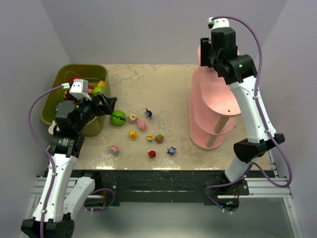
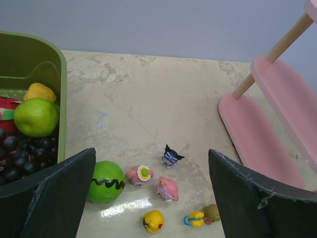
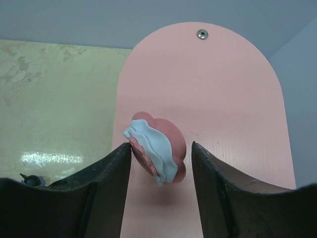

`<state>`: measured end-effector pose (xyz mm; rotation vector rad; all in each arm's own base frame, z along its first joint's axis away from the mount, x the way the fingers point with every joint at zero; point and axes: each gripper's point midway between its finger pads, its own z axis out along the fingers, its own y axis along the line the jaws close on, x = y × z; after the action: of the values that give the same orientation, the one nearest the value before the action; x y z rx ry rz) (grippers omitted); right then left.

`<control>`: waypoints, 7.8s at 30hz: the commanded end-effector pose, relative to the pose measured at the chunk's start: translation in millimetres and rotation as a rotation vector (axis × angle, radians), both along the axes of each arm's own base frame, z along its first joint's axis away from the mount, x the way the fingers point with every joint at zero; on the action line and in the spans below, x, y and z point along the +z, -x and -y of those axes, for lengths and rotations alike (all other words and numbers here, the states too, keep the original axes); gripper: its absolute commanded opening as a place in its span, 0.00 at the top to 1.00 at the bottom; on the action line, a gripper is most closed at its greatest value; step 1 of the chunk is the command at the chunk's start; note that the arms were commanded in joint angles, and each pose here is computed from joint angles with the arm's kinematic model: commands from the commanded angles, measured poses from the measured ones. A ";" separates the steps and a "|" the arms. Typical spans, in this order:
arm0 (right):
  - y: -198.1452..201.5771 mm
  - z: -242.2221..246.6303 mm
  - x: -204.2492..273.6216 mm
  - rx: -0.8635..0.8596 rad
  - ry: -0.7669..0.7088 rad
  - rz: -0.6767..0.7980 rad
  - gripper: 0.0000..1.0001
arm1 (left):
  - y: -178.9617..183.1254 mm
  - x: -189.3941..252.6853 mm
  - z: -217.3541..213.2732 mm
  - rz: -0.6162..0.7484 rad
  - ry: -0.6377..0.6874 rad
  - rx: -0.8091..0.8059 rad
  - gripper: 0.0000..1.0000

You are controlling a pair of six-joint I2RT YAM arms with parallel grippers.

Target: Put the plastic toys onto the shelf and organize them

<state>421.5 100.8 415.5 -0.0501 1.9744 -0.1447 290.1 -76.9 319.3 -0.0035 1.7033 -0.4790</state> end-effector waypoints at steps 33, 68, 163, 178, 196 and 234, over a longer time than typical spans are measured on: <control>-47.1 18.3 9.3 -0.299 -0.091 0.155 0.61 | -4.2 3.1 0.5 0.015 0.004 -0.005 0.01; -25.4 11.3 54.7 -0.186 -0.155 0.233 0.23 | -2.8 3.1 3.1 0.007 0.008 -0.019 0.00; 83.3 -311.1 -345.4 0.386 0.118 -0.185 0.46 | 7.6 -43.7 -15.3 -0.048 -0.032 0.075 0.00; 87.0 -304.6 -287.3 0.379 0.052 -0.162 1.00 | 7.6 -44.5 -15.6 -0.053 -0.033 0.076 0.01; 90.5 -220.2 -93.3 0.250 0.146 -0.050 1.00 | 7.6 -49.1 -13.0 -0.063 -0.027 0.063 0.01; 47.2 -8.5 24.6 -0.084 0.130 0.021 1.00 | 6.2 -60.3 -8.3 -0.098 -0.015 0.041 0.00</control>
<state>371.2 120.1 433.6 -0.0348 1.9277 -0.3298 281.9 -67.3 251.9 -0.0615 1.8300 -0.4289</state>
